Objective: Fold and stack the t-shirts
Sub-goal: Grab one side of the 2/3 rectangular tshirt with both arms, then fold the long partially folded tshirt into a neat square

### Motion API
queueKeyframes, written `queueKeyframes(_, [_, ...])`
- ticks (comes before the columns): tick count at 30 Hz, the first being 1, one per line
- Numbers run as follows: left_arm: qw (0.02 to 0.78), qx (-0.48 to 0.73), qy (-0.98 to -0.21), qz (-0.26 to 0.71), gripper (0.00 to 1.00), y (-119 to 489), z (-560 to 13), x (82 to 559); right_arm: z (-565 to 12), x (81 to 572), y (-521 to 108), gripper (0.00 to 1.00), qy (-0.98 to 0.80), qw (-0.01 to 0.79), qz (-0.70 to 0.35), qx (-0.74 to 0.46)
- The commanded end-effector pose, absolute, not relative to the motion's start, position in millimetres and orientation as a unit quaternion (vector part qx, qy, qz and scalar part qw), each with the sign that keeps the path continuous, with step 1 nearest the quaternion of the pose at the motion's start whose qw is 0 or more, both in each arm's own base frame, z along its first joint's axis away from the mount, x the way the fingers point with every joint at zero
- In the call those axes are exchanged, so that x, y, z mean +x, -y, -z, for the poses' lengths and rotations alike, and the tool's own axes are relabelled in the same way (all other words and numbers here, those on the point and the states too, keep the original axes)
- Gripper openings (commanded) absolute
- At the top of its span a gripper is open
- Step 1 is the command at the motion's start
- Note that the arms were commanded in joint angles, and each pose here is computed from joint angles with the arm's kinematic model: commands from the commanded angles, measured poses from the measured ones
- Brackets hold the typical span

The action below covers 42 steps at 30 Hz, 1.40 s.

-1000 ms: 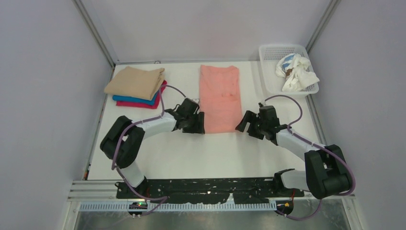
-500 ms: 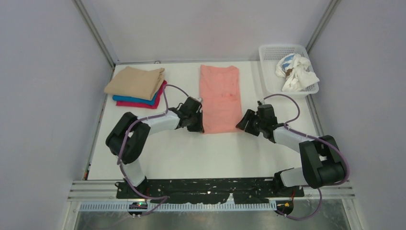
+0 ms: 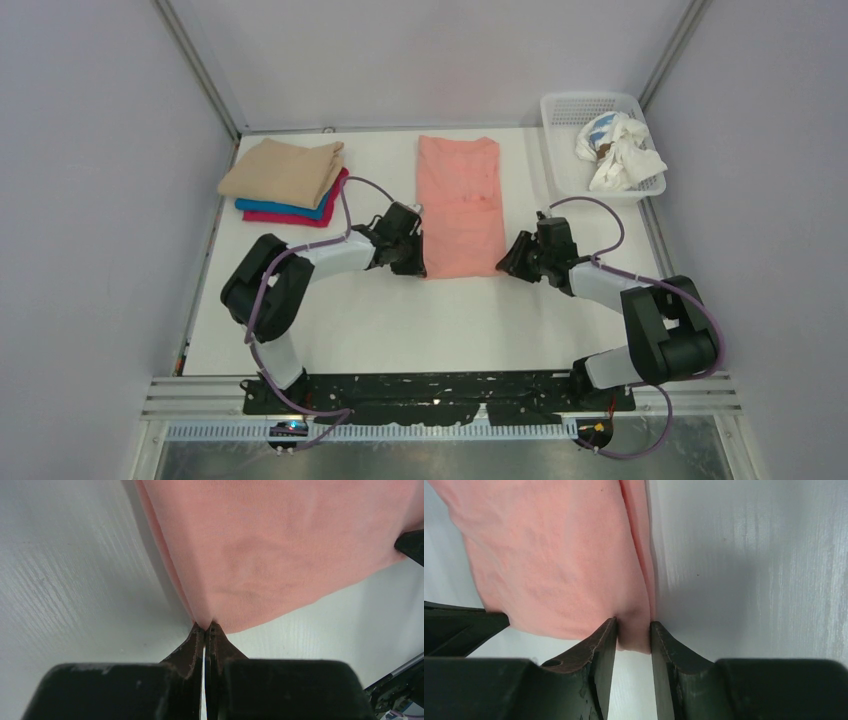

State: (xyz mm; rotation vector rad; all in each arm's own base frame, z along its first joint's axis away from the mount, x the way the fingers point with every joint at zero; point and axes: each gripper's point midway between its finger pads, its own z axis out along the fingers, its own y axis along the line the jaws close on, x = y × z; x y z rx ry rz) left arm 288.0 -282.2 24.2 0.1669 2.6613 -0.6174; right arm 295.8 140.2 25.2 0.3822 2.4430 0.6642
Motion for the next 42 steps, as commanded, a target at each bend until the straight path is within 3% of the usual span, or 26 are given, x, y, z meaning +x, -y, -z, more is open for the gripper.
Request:
queueKeyframes(1, [0.21, 0.065, -0.947, 0.232, 0.0, 285, -31, 287, -20, 284, -137, 0.38, -0.921, 0.273, -0.24, 0.138])
queueKeyframes(9, [0.21, 0.064, -0.948, 0.228, 0.0, 281, -31, 283, -18, 272, -130, 0.31, -0.928, 0.266, -0.224, 0.137])
queueKeyframes(12, [0.213, 0.066, -0.948, 0.228, 0.0, 281, -32, 283, -19, 272, -129, 0.19, -0.927, 0.271, -0.224, 0.132])
queueKeyframes(13, [0.213, 0.068, -0.947, 0.23, 0.0, 282, -33, 282, -20, 273, -131, 0.09, -0.926, 0.27, -0.227, 0.13])
queueKeyframes(15, [0.209, 0.076, -0.948, 0.23, 0.0, 281, -35, 276, -27, 274, -137, 0.06, -0.922, 0.275, -0.245, 0.12])
queueKeyframes(21, [0.254, 0.115, -0.94, 0.199, 0.0, 267, -63, 241, -62, 251, -137, 0.06, -0.923, 0.275, -0.258, 0.076])
queueKeyframes(30, [0.297, 0.139, -0.923, 0.202, 0.0, 234, -121, 186, -119, 164, -153, 0.06, -0.923, 0.178, -0.339, -0.037])
queueKeyframes(42, [0.387, 0.128, -0.868, 0.282, 0.0, 219, -174, 170, -200, 144, -180, 0.06, -0.853, 0.231, -0.463, -0.07])
